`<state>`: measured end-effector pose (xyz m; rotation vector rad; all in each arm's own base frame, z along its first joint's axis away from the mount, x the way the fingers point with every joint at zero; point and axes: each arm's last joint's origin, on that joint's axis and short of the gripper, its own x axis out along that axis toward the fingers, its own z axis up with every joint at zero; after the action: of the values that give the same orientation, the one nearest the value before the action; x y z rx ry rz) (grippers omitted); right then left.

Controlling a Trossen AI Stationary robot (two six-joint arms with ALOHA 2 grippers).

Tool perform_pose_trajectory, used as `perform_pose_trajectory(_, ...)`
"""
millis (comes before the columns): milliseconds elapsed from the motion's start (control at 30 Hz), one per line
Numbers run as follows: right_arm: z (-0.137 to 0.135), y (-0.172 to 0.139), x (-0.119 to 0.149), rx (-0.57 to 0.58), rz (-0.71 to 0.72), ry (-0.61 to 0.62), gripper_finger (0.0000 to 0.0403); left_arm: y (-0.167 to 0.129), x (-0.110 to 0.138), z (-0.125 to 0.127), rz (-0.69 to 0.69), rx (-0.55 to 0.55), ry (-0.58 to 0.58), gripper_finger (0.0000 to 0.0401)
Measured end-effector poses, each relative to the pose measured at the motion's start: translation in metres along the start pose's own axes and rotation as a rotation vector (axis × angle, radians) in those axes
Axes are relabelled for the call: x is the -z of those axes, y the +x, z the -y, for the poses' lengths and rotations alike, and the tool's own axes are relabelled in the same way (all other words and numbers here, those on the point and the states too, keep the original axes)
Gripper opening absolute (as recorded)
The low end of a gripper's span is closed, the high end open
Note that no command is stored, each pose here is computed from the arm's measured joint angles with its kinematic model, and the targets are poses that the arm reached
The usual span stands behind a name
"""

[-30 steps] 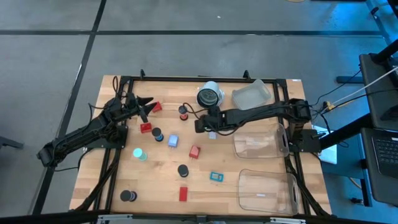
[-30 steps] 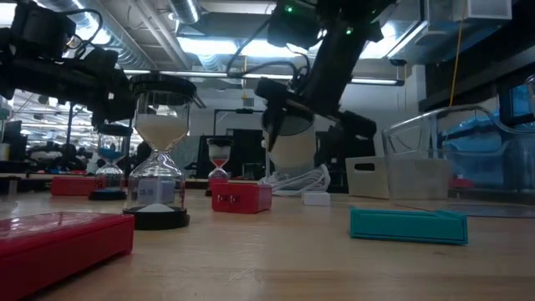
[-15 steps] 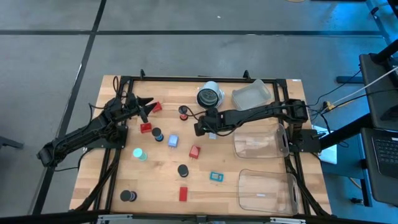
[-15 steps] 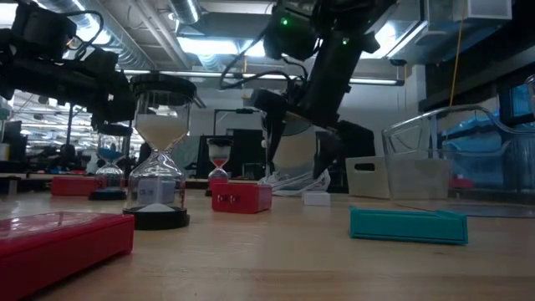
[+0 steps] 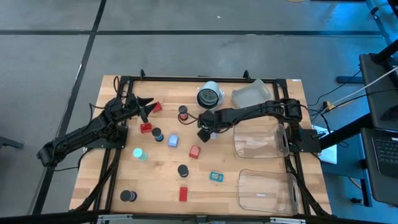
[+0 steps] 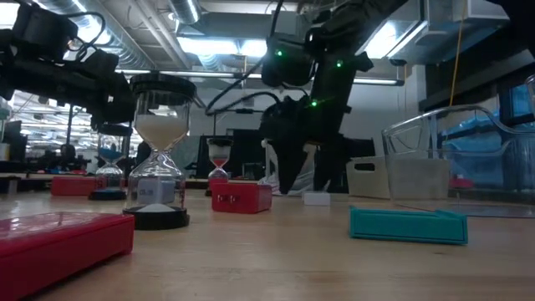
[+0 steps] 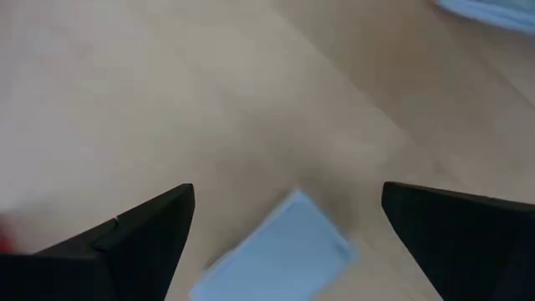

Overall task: Pick & Place Office items
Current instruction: Put the white digital clock into the gray bin

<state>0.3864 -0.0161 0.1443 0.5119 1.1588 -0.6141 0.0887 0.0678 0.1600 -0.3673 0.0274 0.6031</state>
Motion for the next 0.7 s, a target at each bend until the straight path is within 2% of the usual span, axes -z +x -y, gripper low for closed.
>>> perform_pose_trajectory(167, -0.003, -0.001, 0.004, -0.118, -0.113, -0.036, 0.0387, 0.0, 0.0, 0.0, -0.003, -0.003, 0.0, 0.0196)
perform_pose_trajectory(533, -0.01, -0.003, 0.015, -0.114, -0.103, -0.588, 0.0387, 0.0, 0.001, 0.0, -0.006, -0.004, 0.0, 0.0196)
perform_pose_trajectory(600, -0.011, -0.003, 0.016, -0.118, -0.101, -0.631, 0.0387, 0.0, 0.001, 0.0, -0.006, -0.004, 0.0, 0.0196)
perform_pose_trajectory(700, -0.011, -0.002, 0.016, -0.117, -0.102, -0.629, 0.0387, 0.0, 0.001, 0.0, -0.006, -0.004, 0.0, 0.0196)
